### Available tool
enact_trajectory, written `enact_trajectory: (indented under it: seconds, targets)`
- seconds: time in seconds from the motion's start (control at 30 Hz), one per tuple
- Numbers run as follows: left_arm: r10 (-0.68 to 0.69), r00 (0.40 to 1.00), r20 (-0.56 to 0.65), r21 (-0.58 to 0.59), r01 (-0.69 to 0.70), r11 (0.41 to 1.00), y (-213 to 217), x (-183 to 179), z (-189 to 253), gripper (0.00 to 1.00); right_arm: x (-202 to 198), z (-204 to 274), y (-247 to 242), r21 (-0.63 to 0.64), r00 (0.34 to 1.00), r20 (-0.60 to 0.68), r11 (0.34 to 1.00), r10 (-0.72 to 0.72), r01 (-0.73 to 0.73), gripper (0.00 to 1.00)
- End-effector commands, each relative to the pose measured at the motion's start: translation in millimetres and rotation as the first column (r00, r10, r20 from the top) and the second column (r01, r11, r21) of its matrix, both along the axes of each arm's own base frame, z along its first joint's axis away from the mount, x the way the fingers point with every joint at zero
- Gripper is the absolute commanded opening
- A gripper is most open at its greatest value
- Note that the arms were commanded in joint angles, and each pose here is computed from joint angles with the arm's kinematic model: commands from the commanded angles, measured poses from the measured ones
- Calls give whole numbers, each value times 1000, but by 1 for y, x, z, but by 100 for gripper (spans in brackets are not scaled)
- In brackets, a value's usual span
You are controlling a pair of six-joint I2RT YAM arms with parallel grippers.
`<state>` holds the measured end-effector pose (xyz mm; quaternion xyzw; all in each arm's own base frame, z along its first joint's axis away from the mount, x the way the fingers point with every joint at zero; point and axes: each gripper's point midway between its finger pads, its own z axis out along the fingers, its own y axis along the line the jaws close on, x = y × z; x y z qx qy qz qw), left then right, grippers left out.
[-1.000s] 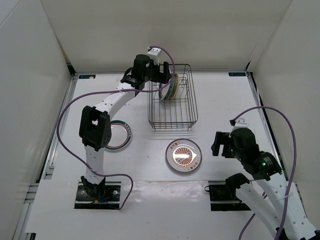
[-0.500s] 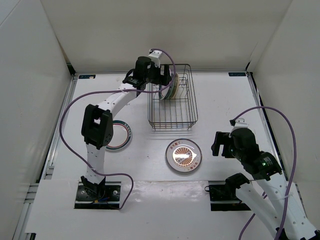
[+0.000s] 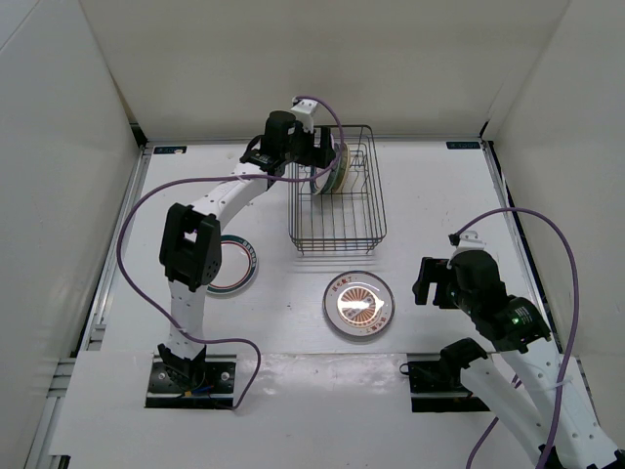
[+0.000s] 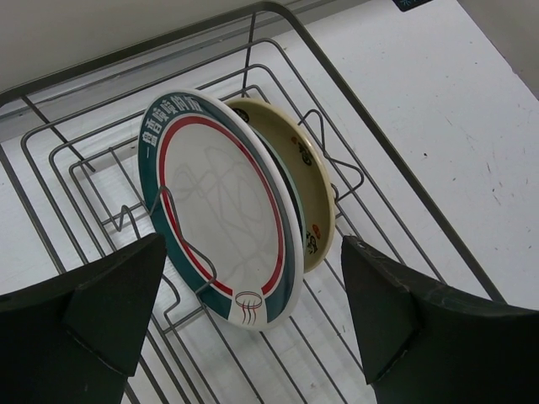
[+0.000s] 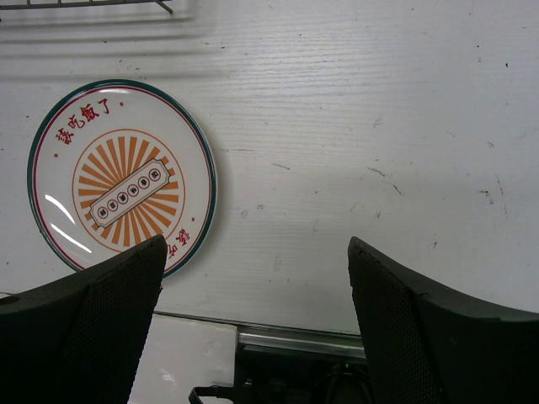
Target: Unload the plates from the dish rack
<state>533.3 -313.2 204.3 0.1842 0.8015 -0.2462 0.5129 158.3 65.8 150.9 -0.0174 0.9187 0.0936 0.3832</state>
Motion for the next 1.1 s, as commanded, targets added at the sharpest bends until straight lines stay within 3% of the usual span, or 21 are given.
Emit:
enact_trajectory:
  seconds: [0.0,0.1,0.47,0.73,0.87,1.07]
  targets:
    - [-26,999,41,-33,27,999,-8,3,18,94,6,6,1,-3,999,37,1000,8,-8,89]
    - [-26,999,33,-34,27,999,-8,4,14,89,6,7,1,7,999,36,1000,-5,4,89]
    - [-42,999,2,-9,42,999,-13,6,-8,85,5,6,0,-6,999,35,1000,4,-4,89]
    - [-66,998,8,33,65,997,-20,1,-17,63,6,6,1,-4,999,35,1000,7,-7,89]
    - [-71,997,9,42,70,997,-19,0,-19,48,6,6,-2,-3,999,35,1000,-13,13,89]
    - [-76,997,20,44,76,996,-18,-6,-15,36,5,6,2,-3,999,35,1000,10,-10,89]
